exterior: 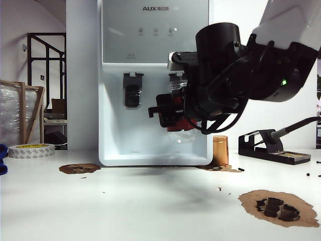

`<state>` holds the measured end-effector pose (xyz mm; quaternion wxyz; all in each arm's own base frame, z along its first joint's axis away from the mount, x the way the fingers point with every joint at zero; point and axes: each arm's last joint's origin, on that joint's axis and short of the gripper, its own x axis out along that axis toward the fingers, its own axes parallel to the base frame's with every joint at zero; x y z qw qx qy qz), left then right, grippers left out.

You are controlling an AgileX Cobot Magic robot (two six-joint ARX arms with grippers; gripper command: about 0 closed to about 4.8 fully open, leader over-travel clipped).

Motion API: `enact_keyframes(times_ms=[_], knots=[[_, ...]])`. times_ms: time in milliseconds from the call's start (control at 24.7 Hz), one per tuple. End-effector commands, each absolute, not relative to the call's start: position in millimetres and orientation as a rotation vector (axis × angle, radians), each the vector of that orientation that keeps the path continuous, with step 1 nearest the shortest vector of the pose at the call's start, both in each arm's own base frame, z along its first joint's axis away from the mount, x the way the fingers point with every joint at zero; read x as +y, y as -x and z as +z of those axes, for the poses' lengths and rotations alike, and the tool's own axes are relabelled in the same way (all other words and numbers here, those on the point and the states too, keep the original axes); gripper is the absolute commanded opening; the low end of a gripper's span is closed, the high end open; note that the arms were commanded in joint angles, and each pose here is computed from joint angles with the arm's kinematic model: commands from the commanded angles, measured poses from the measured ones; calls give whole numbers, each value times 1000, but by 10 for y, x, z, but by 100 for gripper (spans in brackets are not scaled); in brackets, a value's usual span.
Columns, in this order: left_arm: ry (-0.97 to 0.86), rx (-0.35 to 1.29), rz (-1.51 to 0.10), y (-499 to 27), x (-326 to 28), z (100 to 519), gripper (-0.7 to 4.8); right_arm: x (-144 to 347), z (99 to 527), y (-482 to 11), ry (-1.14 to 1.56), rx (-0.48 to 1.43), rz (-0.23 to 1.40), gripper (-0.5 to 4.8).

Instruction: Pick up the water bottle with two loops of red belts, then reach the front water dispenser and gently press the gray-black baffle horizontally to get a little water.

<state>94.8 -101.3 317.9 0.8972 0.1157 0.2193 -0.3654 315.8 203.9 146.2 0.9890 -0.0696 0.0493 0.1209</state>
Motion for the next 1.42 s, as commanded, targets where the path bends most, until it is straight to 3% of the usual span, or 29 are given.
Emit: enact_keyframes(times_ms=[41, 770, 1054, 1419], knots=[[-241, 440, -762, -945, -1012, 3208, 479, 2067, 1563, -3107, 124, 56, 227, 146], [-256, 429, -764, -948, -1013, 3212, 479, 2290, 1502, -2304, 138, 54, 250, 128], [-253, 425, -767, -948, -1014, 3219, 479, 2389, 1370, -1877, 73, 43, 410, 128], [-253, 424, -768, -944, -1011, 3220, 479, 2421, 1213, -1764, 45, 117, 804, 128]])
